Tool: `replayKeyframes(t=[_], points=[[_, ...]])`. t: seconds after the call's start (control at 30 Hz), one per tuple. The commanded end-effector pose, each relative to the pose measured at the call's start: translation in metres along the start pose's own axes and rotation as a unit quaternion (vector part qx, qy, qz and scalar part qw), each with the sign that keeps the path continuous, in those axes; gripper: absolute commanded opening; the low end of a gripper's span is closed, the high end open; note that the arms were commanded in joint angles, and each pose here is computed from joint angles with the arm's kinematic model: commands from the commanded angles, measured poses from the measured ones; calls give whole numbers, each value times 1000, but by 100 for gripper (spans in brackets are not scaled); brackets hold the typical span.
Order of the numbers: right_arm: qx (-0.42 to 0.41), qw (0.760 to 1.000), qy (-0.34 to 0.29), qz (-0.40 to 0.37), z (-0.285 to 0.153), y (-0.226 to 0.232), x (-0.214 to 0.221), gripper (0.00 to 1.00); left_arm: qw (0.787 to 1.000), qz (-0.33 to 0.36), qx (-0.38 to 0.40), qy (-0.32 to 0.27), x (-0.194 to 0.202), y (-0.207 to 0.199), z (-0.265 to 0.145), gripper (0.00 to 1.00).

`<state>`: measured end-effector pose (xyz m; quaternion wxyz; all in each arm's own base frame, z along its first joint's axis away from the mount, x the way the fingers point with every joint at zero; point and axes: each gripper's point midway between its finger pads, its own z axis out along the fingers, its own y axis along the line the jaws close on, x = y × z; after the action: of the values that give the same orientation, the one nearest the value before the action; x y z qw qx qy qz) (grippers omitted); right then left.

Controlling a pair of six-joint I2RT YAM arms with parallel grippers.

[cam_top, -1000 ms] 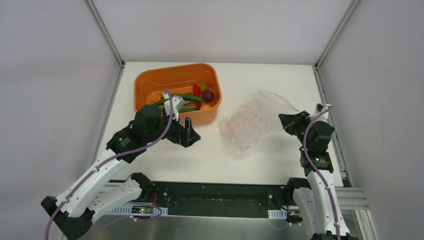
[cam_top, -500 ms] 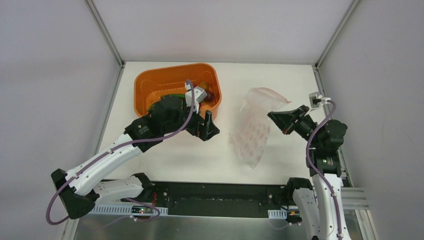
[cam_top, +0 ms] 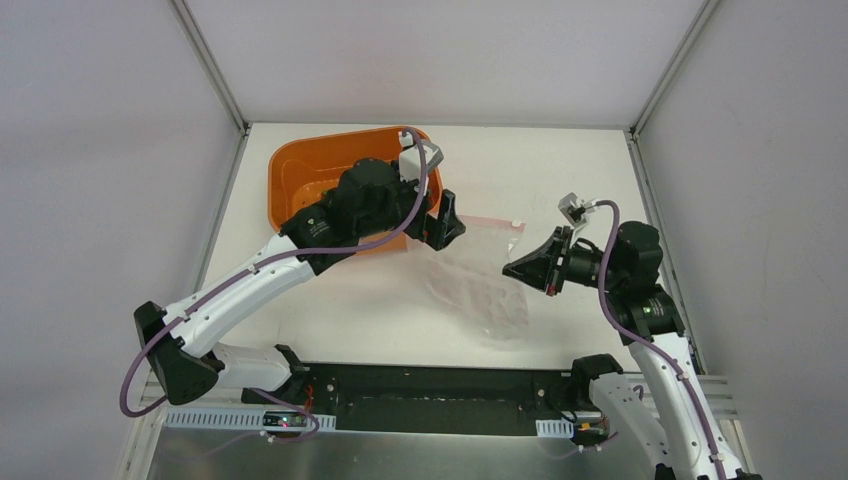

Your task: Place the food in the zip-top bag and seal the zipper

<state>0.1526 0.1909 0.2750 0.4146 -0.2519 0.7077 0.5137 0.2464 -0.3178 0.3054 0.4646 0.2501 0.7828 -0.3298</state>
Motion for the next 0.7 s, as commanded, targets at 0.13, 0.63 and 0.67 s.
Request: replayKeyframes(t=[0.13,0.63,0.67], points=[[-19,999,40,-31,4,11,11,0,988,149,28,-22,-27,-9,-38,99],[18,999,31,-25,8,-1,10,0,972,165,147,80,44,-33,-62,96],[13,999,30,-26,8,0,10,0,973,162,141,85,47,-30,-59,96]])
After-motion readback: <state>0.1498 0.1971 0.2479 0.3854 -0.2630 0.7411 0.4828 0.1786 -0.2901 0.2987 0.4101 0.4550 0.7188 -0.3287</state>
